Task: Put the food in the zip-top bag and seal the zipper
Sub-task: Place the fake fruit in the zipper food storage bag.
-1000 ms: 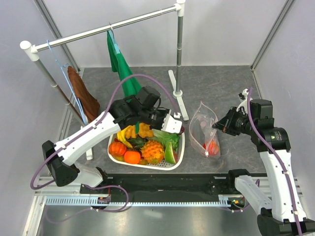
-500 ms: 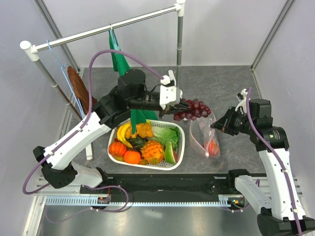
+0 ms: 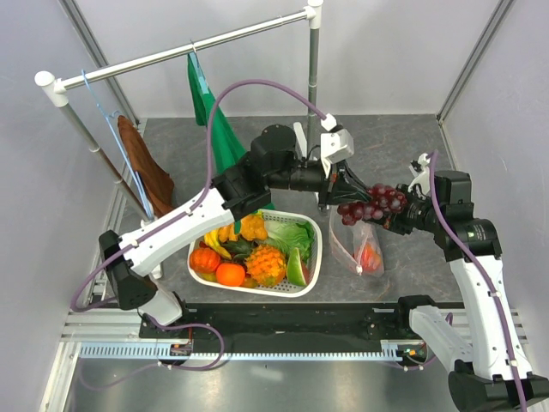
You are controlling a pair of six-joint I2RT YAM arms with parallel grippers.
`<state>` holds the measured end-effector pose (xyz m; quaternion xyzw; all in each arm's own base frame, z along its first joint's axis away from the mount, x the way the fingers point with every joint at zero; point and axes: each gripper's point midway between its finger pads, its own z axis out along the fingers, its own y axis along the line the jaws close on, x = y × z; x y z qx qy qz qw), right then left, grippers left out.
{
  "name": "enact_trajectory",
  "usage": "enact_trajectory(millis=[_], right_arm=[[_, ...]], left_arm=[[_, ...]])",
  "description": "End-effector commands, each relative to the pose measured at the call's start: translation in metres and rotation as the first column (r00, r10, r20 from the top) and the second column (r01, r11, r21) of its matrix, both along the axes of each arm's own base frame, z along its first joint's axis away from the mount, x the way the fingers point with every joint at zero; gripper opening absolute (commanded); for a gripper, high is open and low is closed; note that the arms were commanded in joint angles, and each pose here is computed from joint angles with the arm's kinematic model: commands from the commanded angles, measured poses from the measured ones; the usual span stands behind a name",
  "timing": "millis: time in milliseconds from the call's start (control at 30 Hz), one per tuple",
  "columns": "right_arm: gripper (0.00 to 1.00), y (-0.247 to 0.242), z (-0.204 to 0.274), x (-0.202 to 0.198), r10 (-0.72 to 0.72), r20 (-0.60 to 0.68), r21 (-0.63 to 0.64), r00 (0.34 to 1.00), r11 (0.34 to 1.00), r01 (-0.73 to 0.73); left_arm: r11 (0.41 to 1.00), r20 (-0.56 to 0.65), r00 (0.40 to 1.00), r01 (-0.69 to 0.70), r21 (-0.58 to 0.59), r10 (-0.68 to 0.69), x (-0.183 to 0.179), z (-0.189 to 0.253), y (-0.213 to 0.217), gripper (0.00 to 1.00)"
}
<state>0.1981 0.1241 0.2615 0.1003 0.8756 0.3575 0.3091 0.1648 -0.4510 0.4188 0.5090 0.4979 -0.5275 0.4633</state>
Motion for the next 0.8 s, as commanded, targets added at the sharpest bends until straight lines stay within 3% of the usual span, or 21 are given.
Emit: enact_trajectory(millis=[0, 100, 433, 567, 667, 700, 767], right_arm=[[0.0, 0.006, 0.019, 0.001, 0.015, 0.047, 0.045, 0.999, 0.999, -0.017], [0.0, 0.007, 0.024, 0.0, 0.015, 0.051, 0.053, 0.999, 0.998, -0.017], [0.0, 0.006, 0.027, 0.002, 0.011, 0.064, 0.046, 0.998, 0.999, -0.014], [0.0, 0.004, 0.031, 0.002, 0.005, 0.079, 0.043, 0.997, 0.999, -0.009], [0.0, 0.005, 0.032, 0.002, 0.006, 0.078, 0.046, 0.997, 0.999, -0.01], [0.0, 0.005, 0.032, 0.001, 0.008, 0.079, 0.046, 0.997, 0.999, -0.012], [0.0, 0.005, 0.031, 0.002, 0.008, 0.074, 0.046, 0.997, 0.999, -0.012]], left_arm=[[0.998, -0.054, 0.997, -0.051, -0.044, 0.049, 0.0, -0.001, 0.005, 0.02], [0.995, -0.05, 0.994, -0.098, 0.023, 0.1, 0.004, -0.041, 0.016, 0.02], [0.954, 0.015, 0.972, -0.233, 0.186, 0.234, 0.028, -0.091, 0.041, 0.02], [0.946, 0.014, 0.975, -0.218, 0.241, 0.221, 0.027, -0.104, 0.042, 0.04], [0.939, 0.001, 0.982, -0.181, 0.293, 0.189, 0.022, -0.114, 0.043, 0.4], [0.934, 0.004, 0.982, -0.183, 0.306, 0.191, 0.022, -0.112, 0.045, 0.58], [0.933, 0.004, 0.98, -0.193, 0.303, 0.201, 0.025, -0.106, 0.046, 0.68]])
